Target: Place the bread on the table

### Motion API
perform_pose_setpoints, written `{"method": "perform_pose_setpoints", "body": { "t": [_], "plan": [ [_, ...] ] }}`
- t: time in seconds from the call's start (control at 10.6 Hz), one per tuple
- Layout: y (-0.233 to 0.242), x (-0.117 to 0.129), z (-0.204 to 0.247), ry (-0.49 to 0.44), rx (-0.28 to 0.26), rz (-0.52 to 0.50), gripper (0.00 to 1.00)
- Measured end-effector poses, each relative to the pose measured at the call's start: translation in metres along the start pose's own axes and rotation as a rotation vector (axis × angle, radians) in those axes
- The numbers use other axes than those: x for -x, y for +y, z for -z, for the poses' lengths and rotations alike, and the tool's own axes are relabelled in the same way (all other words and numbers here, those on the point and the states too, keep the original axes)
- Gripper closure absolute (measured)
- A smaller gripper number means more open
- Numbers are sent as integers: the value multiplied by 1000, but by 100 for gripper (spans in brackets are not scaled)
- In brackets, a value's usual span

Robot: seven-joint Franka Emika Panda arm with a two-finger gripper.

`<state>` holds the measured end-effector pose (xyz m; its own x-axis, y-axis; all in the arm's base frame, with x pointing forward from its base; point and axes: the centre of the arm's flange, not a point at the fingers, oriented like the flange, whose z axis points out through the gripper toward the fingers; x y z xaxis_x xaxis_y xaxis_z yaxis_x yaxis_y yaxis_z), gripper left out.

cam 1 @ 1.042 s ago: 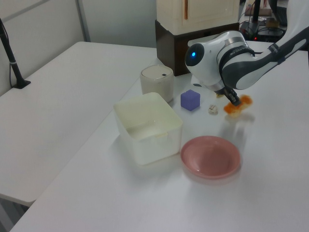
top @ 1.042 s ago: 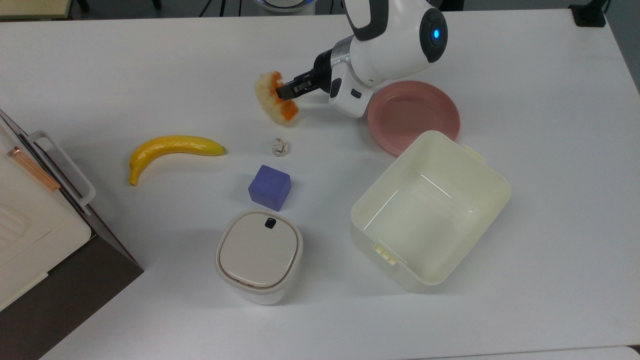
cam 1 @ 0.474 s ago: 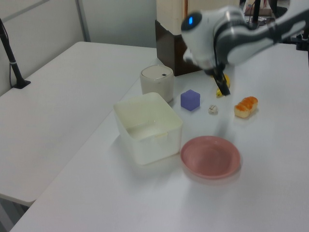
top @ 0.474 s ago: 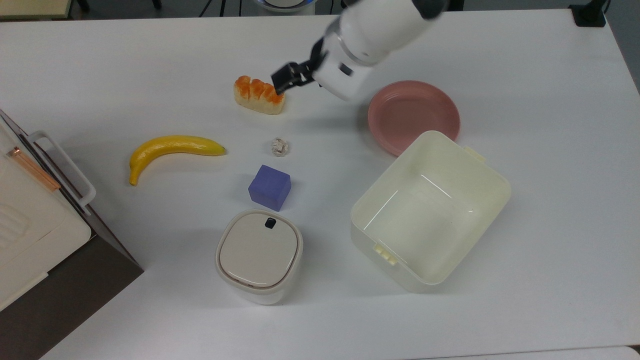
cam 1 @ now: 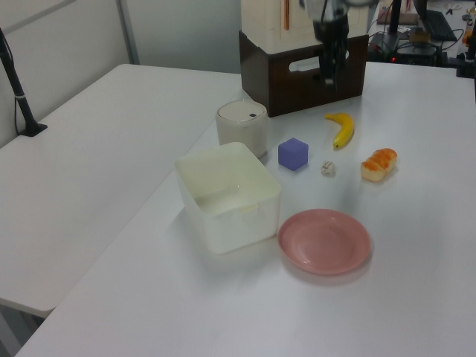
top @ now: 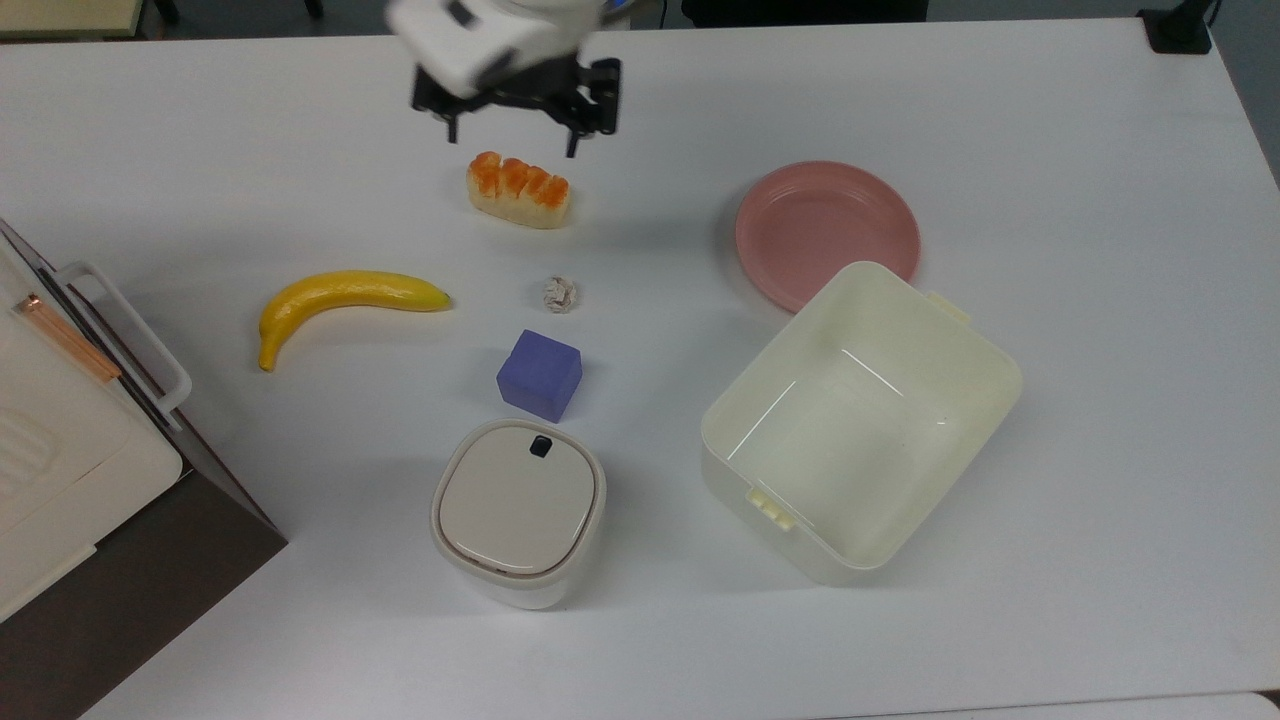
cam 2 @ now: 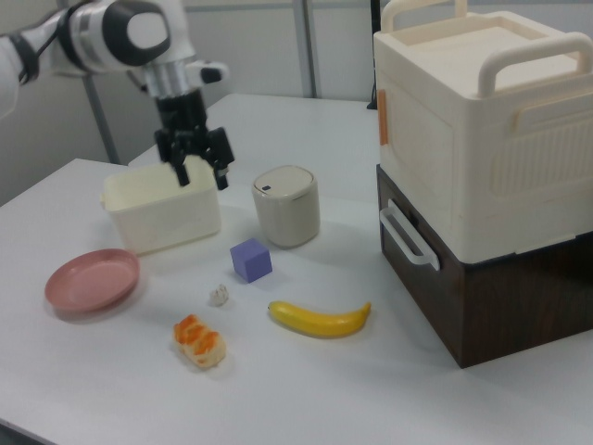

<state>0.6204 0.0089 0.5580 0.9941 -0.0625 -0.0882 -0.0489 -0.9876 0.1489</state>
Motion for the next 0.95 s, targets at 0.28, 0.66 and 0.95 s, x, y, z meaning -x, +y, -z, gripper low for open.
{"method": "perform_pose_setpoints", "body": {
  "t": [0.28,0.66,0.95],
  "plan": [
    [66,7,53,138,-104,-184,0],
    [67,13,72,201,-128,-279,0],
    [56,11,60,176,-127,-258,0]
  ]
}}
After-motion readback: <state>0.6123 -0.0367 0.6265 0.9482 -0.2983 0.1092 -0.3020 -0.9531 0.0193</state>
